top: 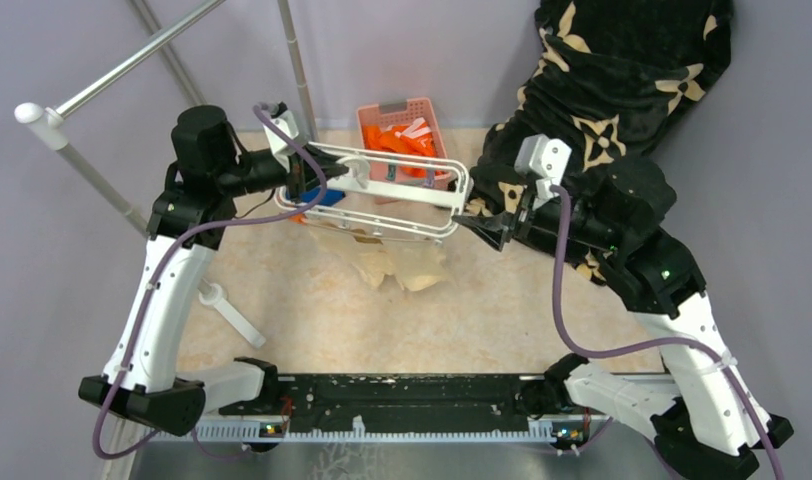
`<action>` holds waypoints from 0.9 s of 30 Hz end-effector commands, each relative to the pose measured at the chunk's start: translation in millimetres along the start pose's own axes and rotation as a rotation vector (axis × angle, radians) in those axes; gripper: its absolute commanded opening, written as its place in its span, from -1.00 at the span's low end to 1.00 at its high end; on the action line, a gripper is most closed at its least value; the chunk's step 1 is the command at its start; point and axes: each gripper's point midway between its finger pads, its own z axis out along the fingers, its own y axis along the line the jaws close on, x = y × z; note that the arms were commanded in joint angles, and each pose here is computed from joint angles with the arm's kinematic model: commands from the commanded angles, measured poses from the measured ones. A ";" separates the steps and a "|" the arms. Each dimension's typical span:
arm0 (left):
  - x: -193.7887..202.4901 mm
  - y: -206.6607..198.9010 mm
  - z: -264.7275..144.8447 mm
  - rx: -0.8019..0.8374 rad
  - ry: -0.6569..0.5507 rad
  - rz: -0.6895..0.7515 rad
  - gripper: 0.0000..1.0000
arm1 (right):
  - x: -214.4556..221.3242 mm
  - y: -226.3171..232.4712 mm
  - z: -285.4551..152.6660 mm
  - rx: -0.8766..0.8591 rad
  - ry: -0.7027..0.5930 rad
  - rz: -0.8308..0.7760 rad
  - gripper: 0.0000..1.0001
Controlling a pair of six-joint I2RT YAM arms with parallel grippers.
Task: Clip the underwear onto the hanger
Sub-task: Pick up the hanger at the center of the board, then move the clothesline to the center of the board.
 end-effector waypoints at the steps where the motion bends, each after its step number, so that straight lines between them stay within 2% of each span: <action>1: -25.1 -21.3 -11.2 0.068 -0.096 0.105 -1.00 | 18.9 21.3 11.4 -0.160 0.061 0.018 0.41; 11: -1.6 -17.5 -11.8 0.014 -0.048 0.105 -1.00 | 60.0 12.6 50.1 -0.206 0.176 0.050 0.29; 18: 11.8 -10.2 -6.5 -0.005 -0.012 0.094 -1.00 | 104.5 23.7 74.6 -0.231 0.346 0.029 0.21; 27: 14.7 -4.2 -5.7 -0.030 0.007 0.103 -1.00 | 154.4 15.0 89.3 -0.135 0.520 -0.016 0.12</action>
